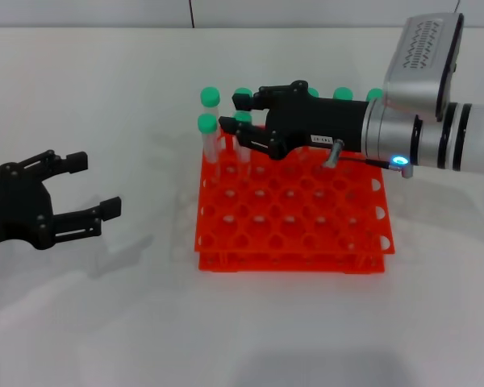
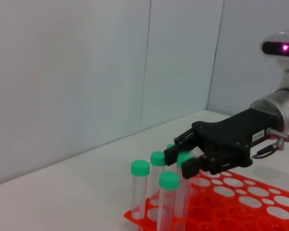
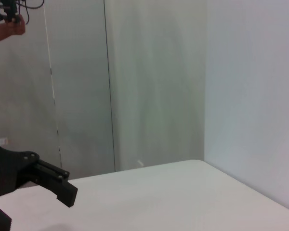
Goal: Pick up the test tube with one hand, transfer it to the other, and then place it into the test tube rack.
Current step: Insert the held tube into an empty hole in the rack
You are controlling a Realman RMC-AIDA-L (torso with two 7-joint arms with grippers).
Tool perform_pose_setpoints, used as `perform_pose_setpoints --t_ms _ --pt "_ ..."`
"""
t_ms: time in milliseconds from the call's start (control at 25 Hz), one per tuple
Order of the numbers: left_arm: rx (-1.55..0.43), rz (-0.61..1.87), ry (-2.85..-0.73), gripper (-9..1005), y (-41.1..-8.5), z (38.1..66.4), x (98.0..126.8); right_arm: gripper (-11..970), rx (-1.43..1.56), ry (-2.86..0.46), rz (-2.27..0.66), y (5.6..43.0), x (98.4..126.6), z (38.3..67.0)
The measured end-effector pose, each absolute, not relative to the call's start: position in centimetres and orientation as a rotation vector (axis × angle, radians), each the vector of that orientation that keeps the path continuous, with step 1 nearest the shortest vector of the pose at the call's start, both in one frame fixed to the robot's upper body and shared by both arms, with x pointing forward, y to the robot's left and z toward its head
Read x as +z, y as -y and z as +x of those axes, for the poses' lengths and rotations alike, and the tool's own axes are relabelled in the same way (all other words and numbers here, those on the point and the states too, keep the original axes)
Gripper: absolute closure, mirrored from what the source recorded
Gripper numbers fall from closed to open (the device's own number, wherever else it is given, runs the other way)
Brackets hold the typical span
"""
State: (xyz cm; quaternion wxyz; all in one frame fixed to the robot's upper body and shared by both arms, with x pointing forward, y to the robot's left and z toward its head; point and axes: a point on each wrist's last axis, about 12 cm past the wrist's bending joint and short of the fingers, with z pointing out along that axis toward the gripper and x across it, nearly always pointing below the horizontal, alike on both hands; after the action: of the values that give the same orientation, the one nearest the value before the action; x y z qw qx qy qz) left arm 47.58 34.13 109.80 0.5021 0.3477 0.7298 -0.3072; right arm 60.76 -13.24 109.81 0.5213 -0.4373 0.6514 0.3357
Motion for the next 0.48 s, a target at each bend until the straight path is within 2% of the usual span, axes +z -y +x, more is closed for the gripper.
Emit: perform_pose_setpoints --t_ms 80,320,480 --pt "-0.743 0.843 -1.761 108 -34.08 47.69 109.85 666 0.804 -1.560 -1.048 13.20 109.84 60.78" --pt "-0.740 0.842 -1.761 108 -34.09 47.76 109.87 448 0.817 -1.538 -1.032 13.21 110.25 60.72" --pt "-0.741 0.844 -1.761 108 -34.20 47.66 109.91 440 0.859 -1.498 -1.004 14.05 110.64 60.04"
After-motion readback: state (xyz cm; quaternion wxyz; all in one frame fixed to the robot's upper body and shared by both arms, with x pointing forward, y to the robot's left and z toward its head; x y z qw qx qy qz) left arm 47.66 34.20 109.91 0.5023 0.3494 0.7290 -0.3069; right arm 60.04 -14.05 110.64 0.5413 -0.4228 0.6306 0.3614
